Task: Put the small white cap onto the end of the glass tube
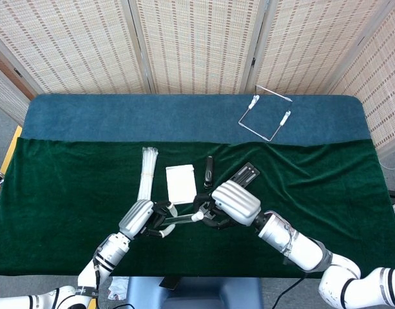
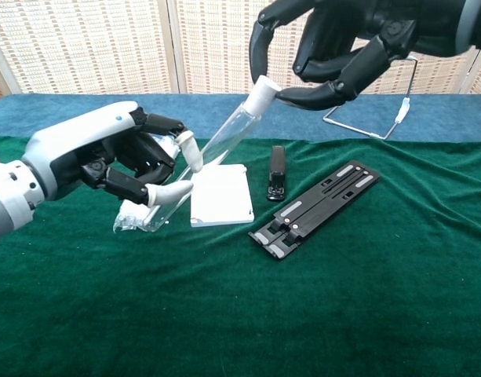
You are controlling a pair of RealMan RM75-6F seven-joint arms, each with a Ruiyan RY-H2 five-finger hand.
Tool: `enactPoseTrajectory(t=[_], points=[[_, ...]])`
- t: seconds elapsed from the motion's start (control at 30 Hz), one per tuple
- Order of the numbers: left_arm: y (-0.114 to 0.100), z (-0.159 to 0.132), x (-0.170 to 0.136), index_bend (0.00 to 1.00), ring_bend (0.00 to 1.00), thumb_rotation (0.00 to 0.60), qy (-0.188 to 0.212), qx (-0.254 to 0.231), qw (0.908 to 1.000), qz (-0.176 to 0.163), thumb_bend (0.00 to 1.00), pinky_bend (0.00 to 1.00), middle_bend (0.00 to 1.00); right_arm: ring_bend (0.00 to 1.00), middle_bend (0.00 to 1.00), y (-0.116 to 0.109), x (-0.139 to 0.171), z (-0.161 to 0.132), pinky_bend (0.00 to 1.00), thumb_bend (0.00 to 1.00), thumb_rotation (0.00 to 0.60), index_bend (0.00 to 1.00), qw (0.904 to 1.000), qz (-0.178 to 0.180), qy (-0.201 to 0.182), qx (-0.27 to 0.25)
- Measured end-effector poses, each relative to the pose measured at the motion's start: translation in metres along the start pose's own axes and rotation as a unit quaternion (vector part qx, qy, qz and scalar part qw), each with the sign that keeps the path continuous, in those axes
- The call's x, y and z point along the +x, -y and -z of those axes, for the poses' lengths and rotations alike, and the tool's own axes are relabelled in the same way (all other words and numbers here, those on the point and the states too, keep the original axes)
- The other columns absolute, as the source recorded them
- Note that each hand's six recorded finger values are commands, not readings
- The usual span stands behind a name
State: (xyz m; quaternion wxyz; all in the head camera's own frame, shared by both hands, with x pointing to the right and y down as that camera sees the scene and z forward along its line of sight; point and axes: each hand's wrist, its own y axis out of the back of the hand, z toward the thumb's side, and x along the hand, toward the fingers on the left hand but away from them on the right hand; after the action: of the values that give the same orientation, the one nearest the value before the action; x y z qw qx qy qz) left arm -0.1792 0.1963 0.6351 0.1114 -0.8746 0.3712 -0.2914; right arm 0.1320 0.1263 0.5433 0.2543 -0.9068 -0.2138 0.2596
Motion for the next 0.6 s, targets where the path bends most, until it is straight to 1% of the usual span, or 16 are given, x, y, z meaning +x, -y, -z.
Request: enactPoseTrajectory(t=[0.33,0.6], points=[[0.0003,0.0001,0.0007,0.75,0.80,0.600,-0.002,0.004,1.0000,0.000,0.47,0.83,0.91,1.00,0.99,0.0037,-0.0051,-0.0011,1.00,0.70,0.600,0.74,1.0000,-0.008,0.000,0.002],[0.0014,0.0002,0.0009,0.75,0.80,0.600,-0.004,0.007,1.0000,0.002,0.47,0.83,0.91,1.00,0.99,0.0061,-0.0097,-0.0016,1.00,0.70,0.600,0.75,0.9998,-0.013,0.001,0.016]])
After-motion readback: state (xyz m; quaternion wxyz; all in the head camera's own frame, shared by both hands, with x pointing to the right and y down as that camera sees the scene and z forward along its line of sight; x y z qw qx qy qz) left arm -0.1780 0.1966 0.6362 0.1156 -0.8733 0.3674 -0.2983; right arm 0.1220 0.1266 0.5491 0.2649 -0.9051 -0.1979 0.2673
